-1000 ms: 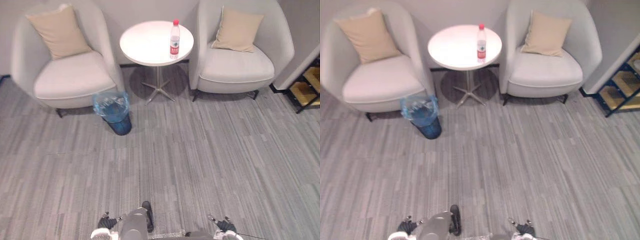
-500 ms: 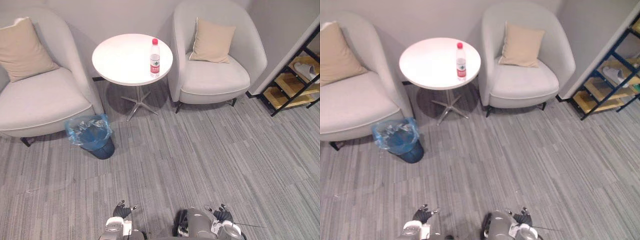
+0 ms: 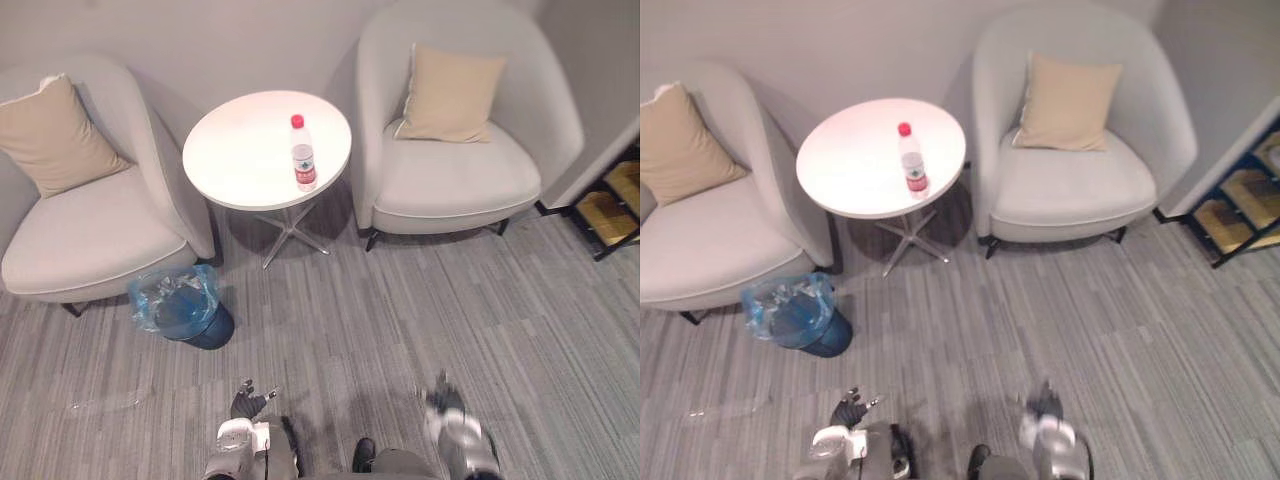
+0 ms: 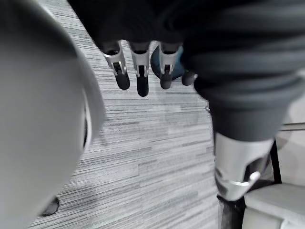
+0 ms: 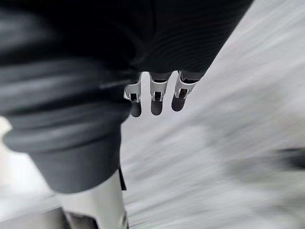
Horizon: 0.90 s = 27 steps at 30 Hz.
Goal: Gather rubbish on tea table into small bin, then transfer packed bag to large trash can.
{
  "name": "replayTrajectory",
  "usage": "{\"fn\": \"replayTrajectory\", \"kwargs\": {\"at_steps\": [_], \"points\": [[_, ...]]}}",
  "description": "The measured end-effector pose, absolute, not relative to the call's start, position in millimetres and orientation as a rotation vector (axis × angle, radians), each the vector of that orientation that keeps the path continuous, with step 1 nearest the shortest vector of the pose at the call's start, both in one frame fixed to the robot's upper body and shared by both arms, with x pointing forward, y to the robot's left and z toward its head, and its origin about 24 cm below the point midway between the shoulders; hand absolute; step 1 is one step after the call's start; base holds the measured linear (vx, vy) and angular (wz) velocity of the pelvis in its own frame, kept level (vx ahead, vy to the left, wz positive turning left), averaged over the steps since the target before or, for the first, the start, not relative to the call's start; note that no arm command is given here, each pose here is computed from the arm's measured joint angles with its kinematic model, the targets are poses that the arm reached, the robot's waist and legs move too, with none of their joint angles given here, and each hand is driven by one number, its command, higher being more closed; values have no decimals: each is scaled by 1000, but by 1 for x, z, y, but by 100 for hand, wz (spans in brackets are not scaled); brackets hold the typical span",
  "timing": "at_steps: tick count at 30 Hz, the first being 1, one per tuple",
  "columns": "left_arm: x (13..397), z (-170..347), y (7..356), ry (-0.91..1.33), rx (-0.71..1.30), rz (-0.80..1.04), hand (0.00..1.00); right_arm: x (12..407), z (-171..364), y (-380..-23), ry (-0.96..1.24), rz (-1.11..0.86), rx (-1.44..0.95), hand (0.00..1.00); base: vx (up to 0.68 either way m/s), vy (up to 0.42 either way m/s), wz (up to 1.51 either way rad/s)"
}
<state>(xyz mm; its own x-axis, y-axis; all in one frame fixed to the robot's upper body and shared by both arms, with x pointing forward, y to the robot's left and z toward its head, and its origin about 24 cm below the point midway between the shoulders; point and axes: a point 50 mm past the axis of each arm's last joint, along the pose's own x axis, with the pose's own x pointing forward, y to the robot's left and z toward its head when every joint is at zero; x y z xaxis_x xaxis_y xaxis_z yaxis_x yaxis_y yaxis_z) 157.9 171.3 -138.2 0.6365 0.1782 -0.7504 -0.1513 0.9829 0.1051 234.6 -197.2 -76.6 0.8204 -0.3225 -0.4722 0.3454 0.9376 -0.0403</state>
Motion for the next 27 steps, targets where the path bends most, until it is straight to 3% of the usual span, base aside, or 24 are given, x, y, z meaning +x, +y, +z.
{"fn": "replayTrajectory", "kwargs": {"at_steps": [3, 12, 21, 27], "points": [[158, -139, 176, 870, 68, 185, 0, 254, -64, -182, 434, -295, -1, 0, 405, 165, -13], [139, -149, 181, 957, 140, 141, 0, 220, -100, -174, 628, -246, -53, 0, 383, 143, -9], [128, -154, 173, 990, 119, 132, 0, 201, -112, -192, 701, -255, -145, 0, 356, -163, 54], [140, -150, 169, 962, 135, 109, 0, 183, -120, -202, 749, -308, -163, 0, 199, -105, 56]]}}
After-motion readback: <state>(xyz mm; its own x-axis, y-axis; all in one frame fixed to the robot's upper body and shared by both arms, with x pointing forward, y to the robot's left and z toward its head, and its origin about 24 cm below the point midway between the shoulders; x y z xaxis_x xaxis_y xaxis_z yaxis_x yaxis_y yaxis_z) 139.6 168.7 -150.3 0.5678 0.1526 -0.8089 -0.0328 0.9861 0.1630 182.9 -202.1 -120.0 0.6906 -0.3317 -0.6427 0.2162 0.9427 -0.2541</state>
